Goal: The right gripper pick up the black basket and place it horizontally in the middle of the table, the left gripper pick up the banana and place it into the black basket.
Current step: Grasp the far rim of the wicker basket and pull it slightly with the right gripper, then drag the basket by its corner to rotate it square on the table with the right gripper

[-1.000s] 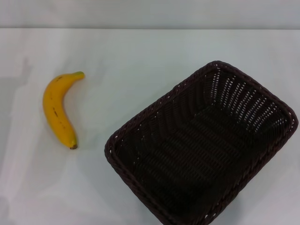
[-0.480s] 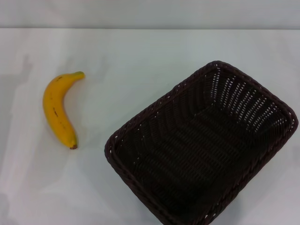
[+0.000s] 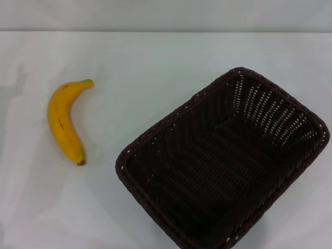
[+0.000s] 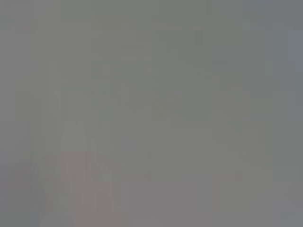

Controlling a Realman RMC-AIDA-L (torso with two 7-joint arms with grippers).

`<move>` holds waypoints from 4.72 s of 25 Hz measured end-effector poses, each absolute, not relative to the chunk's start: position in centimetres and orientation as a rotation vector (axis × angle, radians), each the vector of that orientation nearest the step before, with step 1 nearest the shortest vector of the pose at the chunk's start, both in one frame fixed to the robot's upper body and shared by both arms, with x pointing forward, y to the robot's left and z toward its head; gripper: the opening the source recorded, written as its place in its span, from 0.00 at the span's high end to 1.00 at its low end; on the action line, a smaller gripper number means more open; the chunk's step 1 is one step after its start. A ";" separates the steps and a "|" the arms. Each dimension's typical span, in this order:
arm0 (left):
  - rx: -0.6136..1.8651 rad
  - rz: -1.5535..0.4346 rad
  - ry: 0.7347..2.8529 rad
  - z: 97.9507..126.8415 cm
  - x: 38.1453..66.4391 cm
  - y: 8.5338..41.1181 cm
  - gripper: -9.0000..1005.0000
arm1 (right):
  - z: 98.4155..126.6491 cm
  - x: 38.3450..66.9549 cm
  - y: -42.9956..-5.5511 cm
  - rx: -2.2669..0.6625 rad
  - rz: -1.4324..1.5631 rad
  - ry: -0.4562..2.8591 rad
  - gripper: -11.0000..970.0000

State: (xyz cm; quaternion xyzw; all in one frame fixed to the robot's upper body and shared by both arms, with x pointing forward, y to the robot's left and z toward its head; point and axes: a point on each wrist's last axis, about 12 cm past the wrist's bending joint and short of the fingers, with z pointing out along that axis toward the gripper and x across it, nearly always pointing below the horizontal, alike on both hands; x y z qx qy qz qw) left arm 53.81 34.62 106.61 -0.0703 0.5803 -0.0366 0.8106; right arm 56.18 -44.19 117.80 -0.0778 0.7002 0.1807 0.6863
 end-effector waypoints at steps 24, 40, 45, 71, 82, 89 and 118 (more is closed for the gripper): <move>-0.176 -0.047 1.229 106.3 52.6 35.7 0.13 | 129.7 64.9 -31.3 -0.844 0.396 2.561 0.21; -0.159 -0.063 1.237 106.3 53.0 35.1 0.13 | 125.0 64.9 -25.6 -0.912 0.468 2.668 0.21; -0.162 -0.057 1.248 106.3 53.1 35.2 0.13 | 124.4 65.1 -24.7 -0.883 0.476 2.696 0.21; -0.154 -0.029 1.246 106.3 52.9 35.6 0.13 | 119.2 64.8 -19.3 -1.029 0.314 2.855 0.21; -0.113 0.004 1.231 106.6 52.8 35.7 0.13 | 119.3 65.3 -18.1 -1.059 0.199 2.838 0.40; -0.109 0.010 1.198 107.4 53.3 35.9 0.13 | 120.1 65.9 -17.5 -1.023 0.185 2.820 0.73; -0.192 0.125 0.972 113.0 56.4 39.2 0.13 | 121.5 63.9 -20.6 0.009 0.418 2.937 0.84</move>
